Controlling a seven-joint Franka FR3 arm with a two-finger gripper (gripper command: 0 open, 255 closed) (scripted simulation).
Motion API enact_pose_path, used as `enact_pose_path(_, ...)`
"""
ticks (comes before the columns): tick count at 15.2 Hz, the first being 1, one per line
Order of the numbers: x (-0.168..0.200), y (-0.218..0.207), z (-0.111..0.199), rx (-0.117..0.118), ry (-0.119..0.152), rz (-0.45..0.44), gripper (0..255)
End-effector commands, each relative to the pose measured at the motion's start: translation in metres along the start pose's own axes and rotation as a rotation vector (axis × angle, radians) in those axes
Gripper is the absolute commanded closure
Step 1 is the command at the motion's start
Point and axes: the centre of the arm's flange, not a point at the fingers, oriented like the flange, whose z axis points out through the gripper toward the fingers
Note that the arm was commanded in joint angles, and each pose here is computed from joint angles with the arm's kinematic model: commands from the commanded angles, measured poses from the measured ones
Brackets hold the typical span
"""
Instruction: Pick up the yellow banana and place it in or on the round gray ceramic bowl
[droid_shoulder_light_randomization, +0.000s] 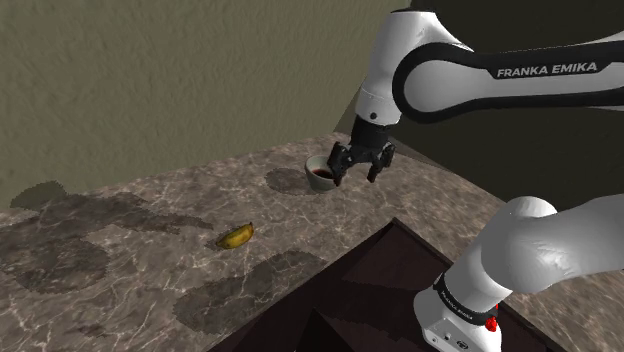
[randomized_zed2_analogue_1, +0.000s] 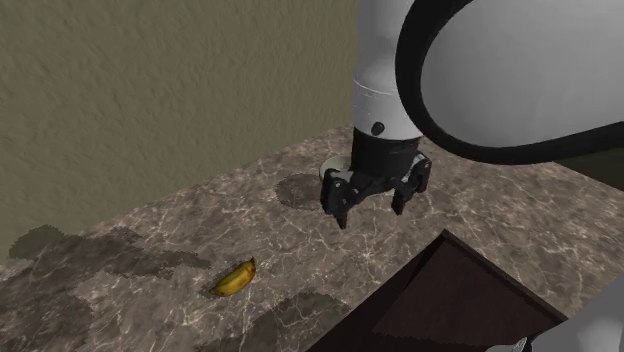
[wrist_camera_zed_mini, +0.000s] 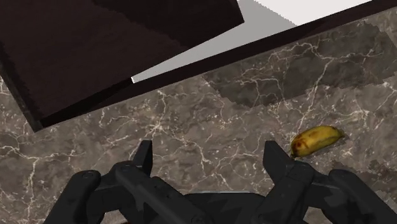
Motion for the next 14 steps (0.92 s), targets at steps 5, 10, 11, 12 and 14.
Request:
enact_pose_path(5,0.008,-0.058,0.053,0.004,0.017,0.159,0)
enact_pose_path(10,0.023,-0.105,0.097,0.006,0.029,0.289,0)
enact_pose_path(11,0.027,-0.114,0.106,0.006,0.031,0.315,0)
enact_pose_path(12,0.031,-0.123,0.114,0.006,0.034,0.34,0)
enact_pose_path(14,0.04,-0.14,0.132,0.007,0.039,0.392,0)
